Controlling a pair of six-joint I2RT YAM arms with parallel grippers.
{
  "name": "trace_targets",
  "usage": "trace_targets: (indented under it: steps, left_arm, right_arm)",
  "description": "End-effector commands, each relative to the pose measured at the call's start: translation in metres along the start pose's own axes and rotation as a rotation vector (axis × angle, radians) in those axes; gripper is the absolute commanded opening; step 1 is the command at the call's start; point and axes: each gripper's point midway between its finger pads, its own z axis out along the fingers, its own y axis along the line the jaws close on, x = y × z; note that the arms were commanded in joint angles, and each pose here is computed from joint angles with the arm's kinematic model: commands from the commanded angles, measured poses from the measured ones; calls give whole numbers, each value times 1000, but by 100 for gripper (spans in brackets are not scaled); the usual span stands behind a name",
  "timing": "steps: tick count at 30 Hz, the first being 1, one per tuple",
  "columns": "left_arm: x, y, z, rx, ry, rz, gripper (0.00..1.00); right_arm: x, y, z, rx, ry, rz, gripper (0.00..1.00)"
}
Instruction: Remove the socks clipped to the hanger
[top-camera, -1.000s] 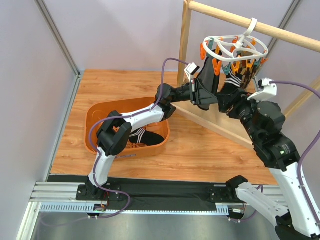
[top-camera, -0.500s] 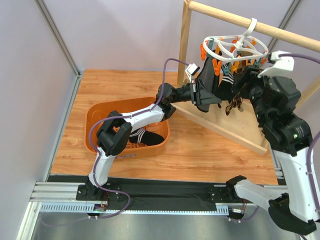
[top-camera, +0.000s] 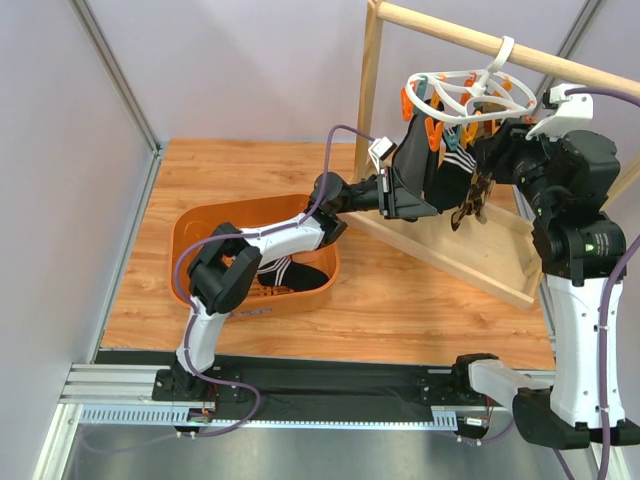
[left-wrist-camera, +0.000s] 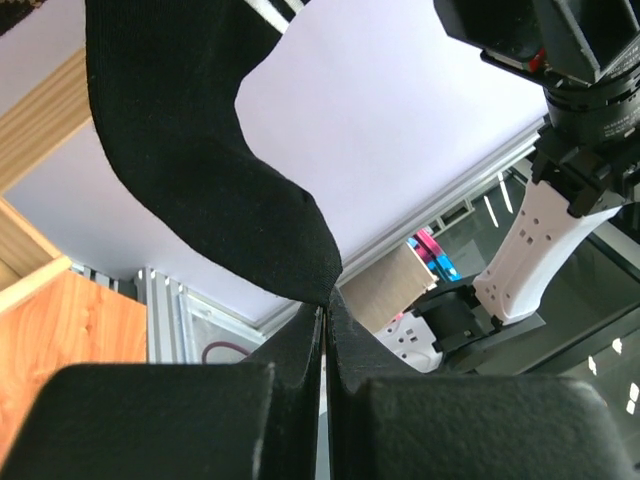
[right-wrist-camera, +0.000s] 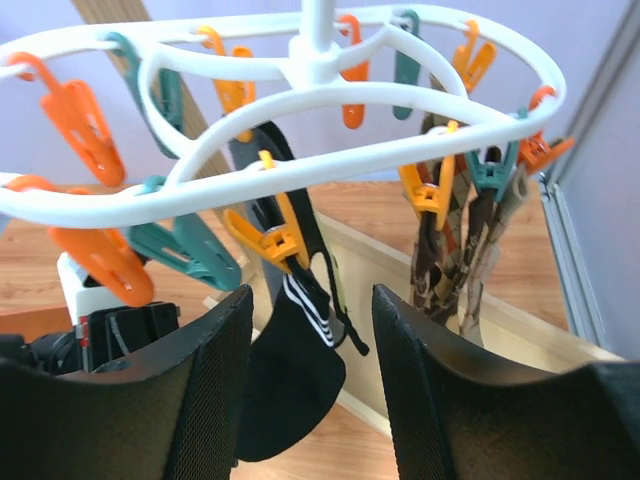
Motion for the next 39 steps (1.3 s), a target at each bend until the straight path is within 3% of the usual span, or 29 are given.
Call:
trace_targets:
  steps: [1, 12, 39]
  left_arm:
    - [-5, -49, 1, 86, 6, 83, 0]
    - [-1, -55, -1, 92, 14, 76, 0]
    - [7, -60, 6, 118, 36, 42, 0]
  right_arm:
    - [-15, 18, -6, -142, -62, -40, 52]
    - [-12, 24, 10, -279, -102, -57, 54]
    - [-10, 23, 38, -300, -194, -11, 55]
